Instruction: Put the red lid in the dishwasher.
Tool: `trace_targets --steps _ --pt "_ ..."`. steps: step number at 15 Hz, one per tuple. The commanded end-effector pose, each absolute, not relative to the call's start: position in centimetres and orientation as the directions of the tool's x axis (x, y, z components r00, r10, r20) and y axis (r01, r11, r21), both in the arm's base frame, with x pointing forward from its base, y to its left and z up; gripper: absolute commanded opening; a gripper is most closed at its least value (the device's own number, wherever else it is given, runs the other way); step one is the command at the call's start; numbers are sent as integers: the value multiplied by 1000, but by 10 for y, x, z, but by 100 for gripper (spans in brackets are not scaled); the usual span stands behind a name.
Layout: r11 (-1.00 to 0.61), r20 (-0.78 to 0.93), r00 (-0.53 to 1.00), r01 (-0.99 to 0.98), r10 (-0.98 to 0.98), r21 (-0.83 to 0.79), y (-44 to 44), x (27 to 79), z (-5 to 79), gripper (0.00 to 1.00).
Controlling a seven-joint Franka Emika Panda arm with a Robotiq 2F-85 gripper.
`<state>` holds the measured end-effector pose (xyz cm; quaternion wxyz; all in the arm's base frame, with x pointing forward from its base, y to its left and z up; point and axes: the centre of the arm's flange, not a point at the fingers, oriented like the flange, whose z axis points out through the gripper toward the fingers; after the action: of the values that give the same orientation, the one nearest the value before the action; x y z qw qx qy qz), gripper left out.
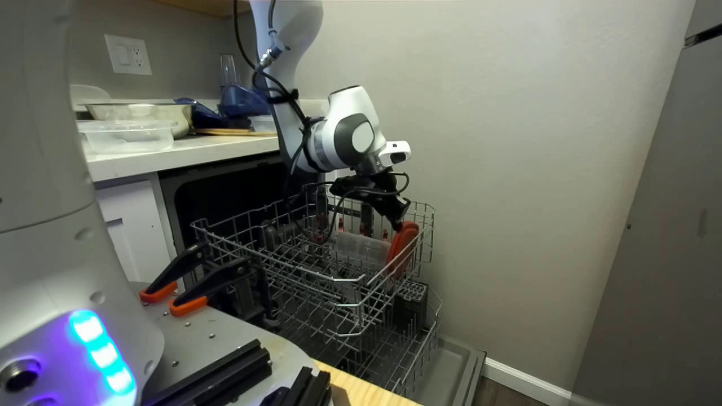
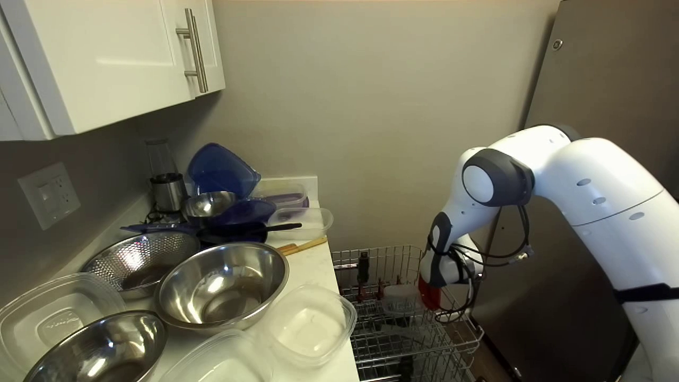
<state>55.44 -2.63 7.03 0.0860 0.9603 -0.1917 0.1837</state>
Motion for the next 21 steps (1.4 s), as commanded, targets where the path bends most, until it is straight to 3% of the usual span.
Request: trace_targets --steps 1,2,3,6,14,21 --pt "-907 394 851 -412 -348 90 -30 556 71 0" --pt "-904 396 847 -419 -354 89 -30 557 72 27" --pt "-902 398 845 -422 -357 88 -31 557 72 28" --pt "-897 403 837 -435 -370 82 -32 558 74 45" --pt "-898 419 828 -436 -372 65 -28 556 100 97" --pt "-897 447 812 -440 -375 46 -27 559 139 100"
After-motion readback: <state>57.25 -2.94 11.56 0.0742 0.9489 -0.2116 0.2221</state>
